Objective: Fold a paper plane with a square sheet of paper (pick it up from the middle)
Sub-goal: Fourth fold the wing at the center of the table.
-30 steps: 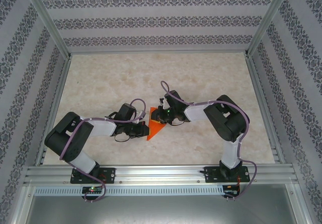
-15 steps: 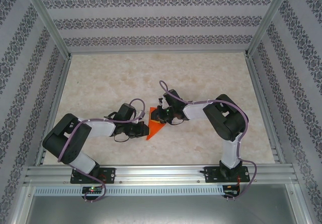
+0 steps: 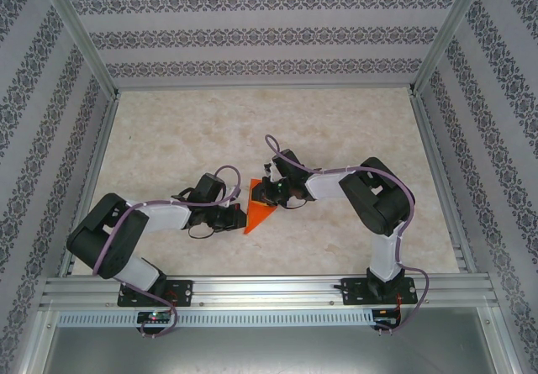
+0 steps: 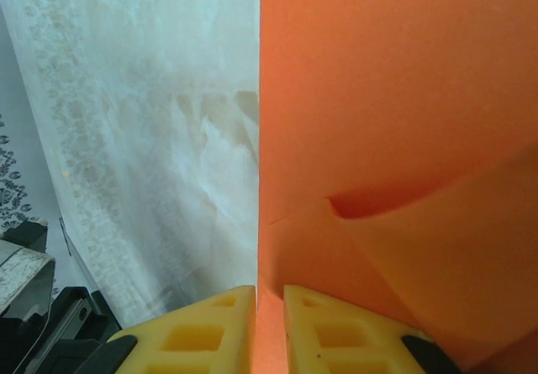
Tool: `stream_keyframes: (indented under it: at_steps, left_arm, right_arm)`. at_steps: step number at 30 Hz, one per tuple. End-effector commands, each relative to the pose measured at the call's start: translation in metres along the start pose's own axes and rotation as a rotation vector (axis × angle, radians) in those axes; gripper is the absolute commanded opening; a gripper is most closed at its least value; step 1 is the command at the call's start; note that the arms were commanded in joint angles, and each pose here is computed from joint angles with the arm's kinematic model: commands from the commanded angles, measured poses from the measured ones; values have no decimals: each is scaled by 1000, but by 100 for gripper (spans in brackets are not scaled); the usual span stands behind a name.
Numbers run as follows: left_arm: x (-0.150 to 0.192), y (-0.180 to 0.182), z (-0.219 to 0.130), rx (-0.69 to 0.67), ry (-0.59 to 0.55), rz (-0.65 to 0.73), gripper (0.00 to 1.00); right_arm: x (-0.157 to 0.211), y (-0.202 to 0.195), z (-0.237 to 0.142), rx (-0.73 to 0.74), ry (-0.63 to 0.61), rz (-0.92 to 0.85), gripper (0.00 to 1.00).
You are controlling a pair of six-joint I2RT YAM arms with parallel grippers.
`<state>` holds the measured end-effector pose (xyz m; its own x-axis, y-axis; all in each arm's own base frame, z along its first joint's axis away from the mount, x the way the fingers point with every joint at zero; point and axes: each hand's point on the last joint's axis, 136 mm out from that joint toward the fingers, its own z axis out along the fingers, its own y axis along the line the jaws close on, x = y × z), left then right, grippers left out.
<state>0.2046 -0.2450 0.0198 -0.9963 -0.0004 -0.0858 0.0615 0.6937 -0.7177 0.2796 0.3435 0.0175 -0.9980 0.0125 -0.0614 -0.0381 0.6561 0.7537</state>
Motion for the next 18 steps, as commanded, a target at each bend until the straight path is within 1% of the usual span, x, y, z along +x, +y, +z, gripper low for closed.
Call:
stream_keyframes:
  at_steps: [1, 7, 10, 12, 14, 18]
  left_arm:
    - [22, 12, 6, -11, 90, -23, 2]
    - [30, 22, 10, -43, 133, -47, 2]
    - [31, 18, 8, -34, 134, -41, 3]
    - [30, 13, 4, -28, 134, -36, 8]
    - [28, 9, -2, -36, 120, -31, 15]
    - [13, -4, -20, -60, 30, -1, 23]
  right_arm:
    - [18, -42, 10, 143, 42, 41, 17]
    - [21, -47, 10, 172, 47, 41, 17]
    - [22, -51, 10, 189, 52, 40, 17]
    - [23, -52, 9, 196, 54, 38, 17]
    - [23, -51, 9, 194, 55, 34, 17]
    - [24, -52, 9, 201, 59, 34, 16]
